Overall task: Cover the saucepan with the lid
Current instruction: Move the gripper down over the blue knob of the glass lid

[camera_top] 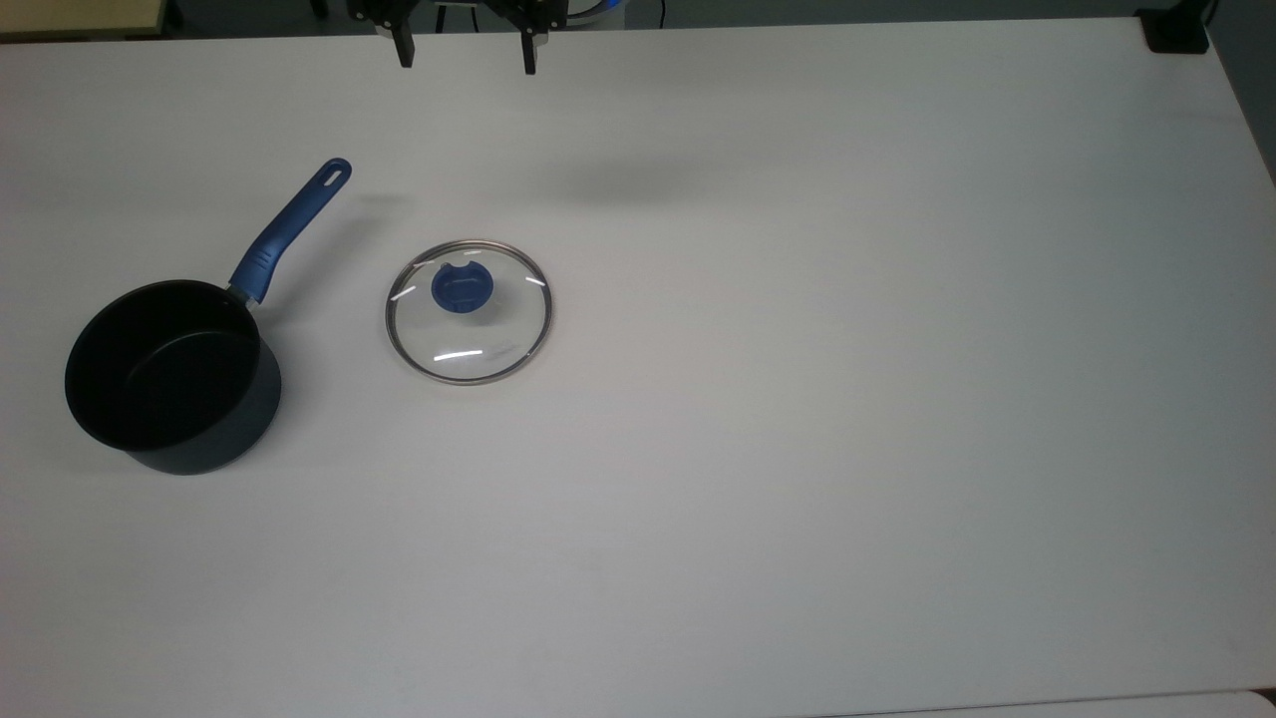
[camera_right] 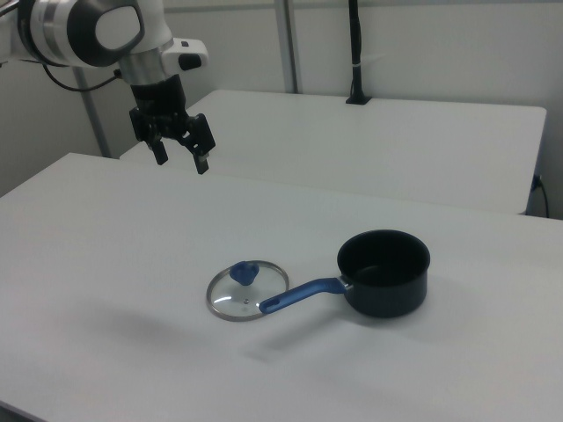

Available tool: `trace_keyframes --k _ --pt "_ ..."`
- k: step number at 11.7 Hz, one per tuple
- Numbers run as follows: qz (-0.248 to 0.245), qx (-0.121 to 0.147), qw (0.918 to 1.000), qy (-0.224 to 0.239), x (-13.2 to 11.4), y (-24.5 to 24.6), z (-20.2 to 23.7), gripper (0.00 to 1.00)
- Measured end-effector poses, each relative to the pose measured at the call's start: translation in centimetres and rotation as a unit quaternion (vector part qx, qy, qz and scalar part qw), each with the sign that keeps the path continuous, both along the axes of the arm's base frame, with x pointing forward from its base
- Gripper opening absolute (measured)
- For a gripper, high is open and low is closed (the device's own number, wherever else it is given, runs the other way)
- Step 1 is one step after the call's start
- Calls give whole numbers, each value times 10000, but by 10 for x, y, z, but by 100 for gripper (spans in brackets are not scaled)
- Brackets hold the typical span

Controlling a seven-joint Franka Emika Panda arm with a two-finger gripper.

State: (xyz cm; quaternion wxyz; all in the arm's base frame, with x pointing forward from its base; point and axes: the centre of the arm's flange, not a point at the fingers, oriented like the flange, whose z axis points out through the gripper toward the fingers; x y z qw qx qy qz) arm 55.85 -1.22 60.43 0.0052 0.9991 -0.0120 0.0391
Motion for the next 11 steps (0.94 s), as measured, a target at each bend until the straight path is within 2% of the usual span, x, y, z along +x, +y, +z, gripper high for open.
trace_keyframes --k 5,6,8,10,11 --pt "-32 13 10000 0 0 -6 0 100" --pt "58 4 10000 5 0 -8 0 100" --pt "569 -35 9983 105 1 -16 -9 100" --pt "523 -95 9978 395 4 -33 -38 100" --pt "386 -194 9973 602 8 -41 -66 100"
